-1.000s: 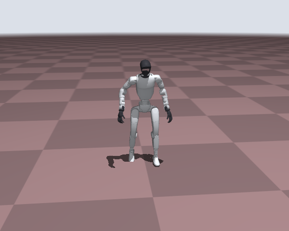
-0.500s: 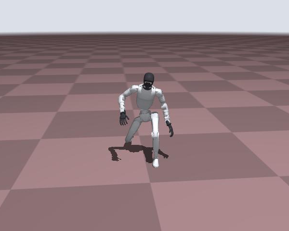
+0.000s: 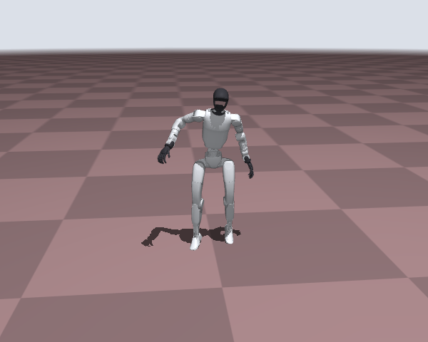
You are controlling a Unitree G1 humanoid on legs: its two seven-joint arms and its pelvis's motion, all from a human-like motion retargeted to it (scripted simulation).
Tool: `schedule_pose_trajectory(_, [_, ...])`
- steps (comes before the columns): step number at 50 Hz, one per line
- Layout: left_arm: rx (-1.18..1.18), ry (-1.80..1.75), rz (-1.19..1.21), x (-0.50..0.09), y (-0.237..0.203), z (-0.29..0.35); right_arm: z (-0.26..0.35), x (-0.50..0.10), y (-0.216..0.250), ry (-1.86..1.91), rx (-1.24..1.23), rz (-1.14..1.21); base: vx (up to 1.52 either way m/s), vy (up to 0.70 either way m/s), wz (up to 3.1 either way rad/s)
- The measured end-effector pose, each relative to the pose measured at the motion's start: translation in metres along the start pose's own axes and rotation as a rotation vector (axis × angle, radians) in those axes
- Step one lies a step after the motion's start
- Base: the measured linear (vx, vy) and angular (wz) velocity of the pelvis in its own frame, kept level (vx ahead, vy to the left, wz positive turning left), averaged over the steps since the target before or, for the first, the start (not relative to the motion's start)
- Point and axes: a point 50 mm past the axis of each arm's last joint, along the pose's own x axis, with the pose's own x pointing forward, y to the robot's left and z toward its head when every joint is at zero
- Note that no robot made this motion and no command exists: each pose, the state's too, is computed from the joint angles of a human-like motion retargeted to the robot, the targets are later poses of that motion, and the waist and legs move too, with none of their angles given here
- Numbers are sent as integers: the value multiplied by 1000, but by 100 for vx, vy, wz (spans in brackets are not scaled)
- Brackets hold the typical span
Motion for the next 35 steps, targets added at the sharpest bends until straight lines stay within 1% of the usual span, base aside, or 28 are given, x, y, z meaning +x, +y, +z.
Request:
schedule_pose_trajectory(2, [69,-55,-25,5,1,19,-24,-13,27,126,72,104,-1,-1,177])
schedule_pose_trajectory(5, [138,-156,-53,10,-3,53,-50,-34,59,268,110,243,8,10,198])
schedule_pose_trajectory(10, [201,-437,-45,5,-13,141,-78,-77,93,436,159,361,8,0,236])
schedule_pose_trajectory(13, [203,-673,42,-13,-10,211,-81,-73,118,512,183,391,-16,6,68])
schedule_pose_trajectory(15, [135,-751,185,-21,4,234,-71,-46,130,507,106,367,-28,3,-118])
schedule_pose_trajectory(17, [85,-737,311,-19,12,234,-44,-9,132,432,50,290,-30,-7,-110])
schedule_pose_trajectory(18, [87,-714,331,-16,11,229,-27,7,129,378,49,245,-27,-9,-77])
schedule_pose_trajectory(20, [145,-661,287,-8,5,214,-1,28,120,264,68,184,-23,-11,-50])
schedule_pose_trajectory(23, [295,-566,179,4,-6,179,11,36,101,157,54,170,-14,-9,0])
schedule_pose_trajectory(25, [335,-498,115,9,-13,154,3,32,92,158,67,173,-7,-4,53])
schedule_pose_trajectory(28, [206,-416,-3,11,-21,132,-24,19,83,251,151,172,-5,2,76])
schedule_pose_trajectory(31, [82,-383,-73,10,-19,125,-55,3,71,367,199,141,-6,8,78])
schedule_pose_trajectory(35, [41,-392,-88,10,-10,126,-88,-11,53,520,246,76,-10,12,56])
